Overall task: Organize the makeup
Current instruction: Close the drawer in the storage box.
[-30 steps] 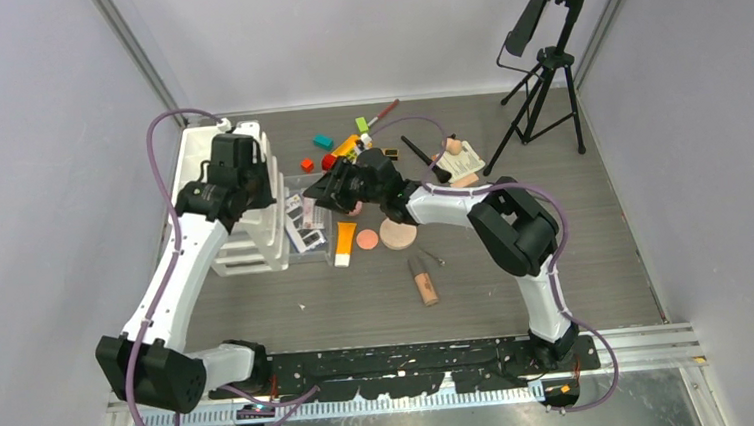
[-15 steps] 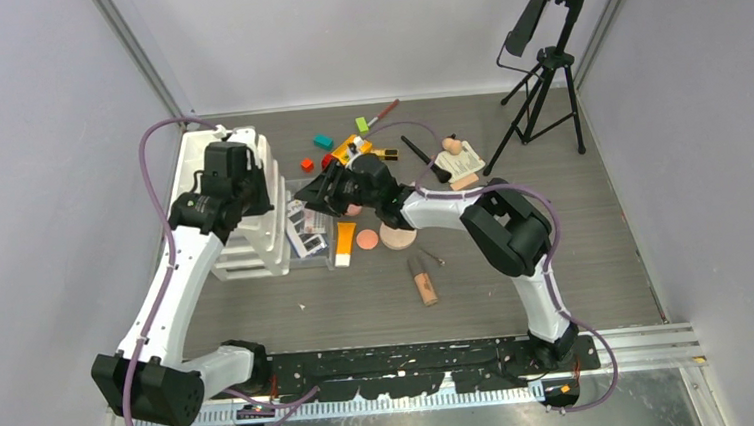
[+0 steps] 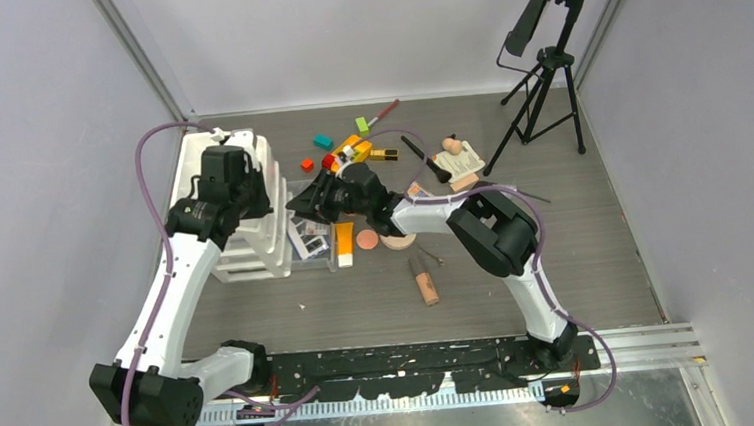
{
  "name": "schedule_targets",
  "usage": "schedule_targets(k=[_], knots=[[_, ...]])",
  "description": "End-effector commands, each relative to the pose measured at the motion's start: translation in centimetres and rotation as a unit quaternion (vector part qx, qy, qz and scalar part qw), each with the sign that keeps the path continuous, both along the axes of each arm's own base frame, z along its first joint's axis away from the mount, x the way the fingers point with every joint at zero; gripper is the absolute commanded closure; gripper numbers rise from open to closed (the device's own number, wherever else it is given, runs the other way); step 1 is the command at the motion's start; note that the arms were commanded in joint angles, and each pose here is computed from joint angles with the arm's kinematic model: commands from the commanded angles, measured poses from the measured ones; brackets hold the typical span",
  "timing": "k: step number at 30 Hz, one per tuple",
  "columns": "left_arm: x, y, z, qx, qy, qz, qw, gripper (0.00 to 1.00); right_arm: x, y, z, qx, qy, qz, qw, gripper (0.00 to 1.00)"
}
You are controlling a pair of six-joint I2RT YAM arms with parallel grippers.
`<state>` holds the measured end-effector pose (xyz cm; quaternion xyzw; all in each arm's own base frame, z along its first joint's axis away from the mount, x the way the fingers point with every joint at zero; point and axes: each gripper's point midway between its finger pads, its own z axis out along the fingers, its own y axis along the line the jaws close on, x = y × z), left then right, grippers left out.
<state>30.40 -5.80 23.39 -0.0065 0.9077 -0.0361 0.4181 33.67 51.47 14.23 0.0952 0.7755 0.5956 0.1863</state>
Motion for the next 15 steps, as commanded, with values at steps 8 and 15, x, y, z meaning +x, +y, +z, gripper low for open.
schedule_targets(k=[8, 15], knots=[[1.52, -0.71, 4.87, -0.038, -0.100, -0.003, 0.994, 1.00, 0.51, 1.81, 2.86, 0.053, -0.024, -0.006, 0.998, 0.59], [1.53, -0.78, 4.89, -0.040, -0.102, -0.004, 0.994, 1.00, 0.59, 1.96, 2.30, 0.057, -0.021, -0.010, 0.998, 0.64]])
